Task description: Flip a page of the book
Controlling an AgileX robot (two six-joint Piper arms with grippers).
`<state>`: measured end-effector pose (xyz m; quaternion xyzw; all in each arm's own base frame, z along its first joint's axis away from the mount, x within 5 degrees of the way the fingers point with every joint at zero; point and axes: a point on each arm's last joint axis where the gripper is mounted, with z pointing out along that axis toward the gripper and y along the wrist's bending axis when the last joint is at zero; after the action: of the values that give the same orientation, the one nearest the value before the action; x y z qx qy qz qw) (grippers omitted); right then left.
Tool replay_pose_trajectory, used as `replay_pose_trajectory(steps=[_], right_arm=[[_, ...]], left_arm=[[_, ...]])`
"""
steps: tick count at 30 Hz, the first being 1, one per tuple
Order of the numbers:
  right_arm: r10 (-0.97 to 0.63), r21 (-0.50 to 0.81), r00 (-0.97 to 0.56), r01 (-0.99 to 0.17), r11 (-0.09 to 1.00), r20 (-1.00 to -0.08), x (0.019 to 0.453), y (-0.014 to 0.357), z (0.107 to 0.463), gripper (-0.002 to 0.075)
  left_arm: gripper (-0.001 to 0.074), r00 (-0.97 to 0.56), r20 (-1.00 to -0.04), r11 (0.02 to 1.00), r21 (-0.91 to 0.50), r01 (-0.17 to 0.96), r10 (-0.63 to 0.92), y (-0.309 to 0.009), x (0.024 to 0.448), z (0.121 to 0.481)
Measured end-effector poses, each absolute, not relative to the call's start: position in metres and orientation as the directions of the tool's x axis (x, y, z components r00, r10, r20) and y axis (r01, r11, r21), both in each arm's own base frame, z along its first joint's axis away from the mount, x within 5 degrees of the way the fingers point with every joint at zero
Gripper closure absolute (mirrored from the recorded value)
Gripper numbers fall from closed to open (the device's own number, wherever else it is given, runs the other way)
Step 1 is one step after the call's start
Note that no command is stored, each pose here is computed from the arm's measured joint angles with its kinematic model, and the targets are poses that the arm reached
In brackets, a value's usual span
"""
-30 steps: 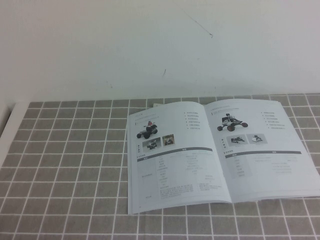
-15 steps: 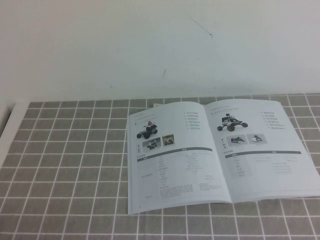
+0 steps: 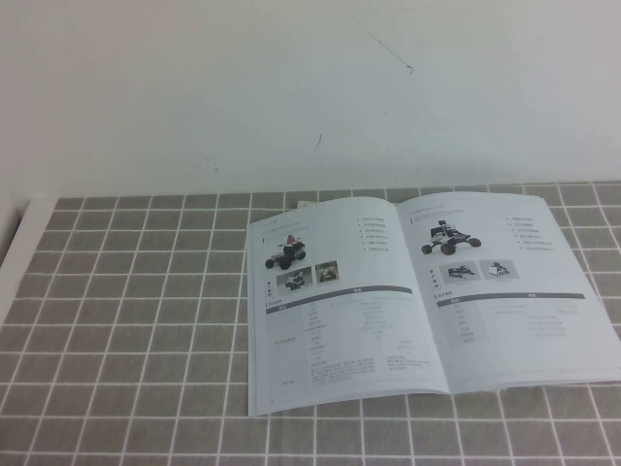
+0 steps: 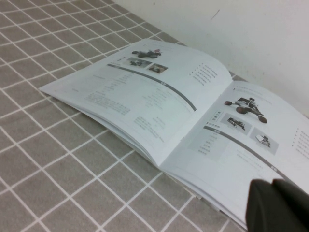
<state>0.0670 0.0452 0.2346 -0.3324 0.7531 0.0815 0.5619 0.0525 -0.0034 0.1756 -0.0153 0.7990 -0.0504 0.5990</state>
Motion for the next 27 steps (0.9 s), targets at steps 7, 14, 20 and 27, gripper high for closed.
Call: replay_pose_trajectory(steps=[7,14,20,27], right_arm=[[-0.357,-0.312,0.009,-0.506,0.804,-0.934,0.05,0.043,0.248,0.0727],[-0.23,-0.207,-0.046,-0.297,0.932,-0.972,0.036,0.025,0.248,0.0728],[-0.047,-0.042,-0.108,-0.051,0.998,-0.993,0.041,0.004,0.243,0.0728],[-0.036,-0.034,-0.142,-0.018,0.999,-0.989,0.052,0.001,0.204,0.0728]], left_arm=[[0.0738,-0.282,-0.956,0.994,-0.099,0.036,-0.085,-0.003,0.053,0.176],[0.0738,-0.282,-0.956,0.995,-0.093,0.037,-0.079,-0.003,0.053,0.176],[0.0738,-0.282,-0.956,0.995,-0.091,0.038,-0.077,-0.003,0.053,0.176],[0.0738,-0.282,-0.956,0.995,-0.091,0.038,-0.077,-0.003,0.053,0.176]])
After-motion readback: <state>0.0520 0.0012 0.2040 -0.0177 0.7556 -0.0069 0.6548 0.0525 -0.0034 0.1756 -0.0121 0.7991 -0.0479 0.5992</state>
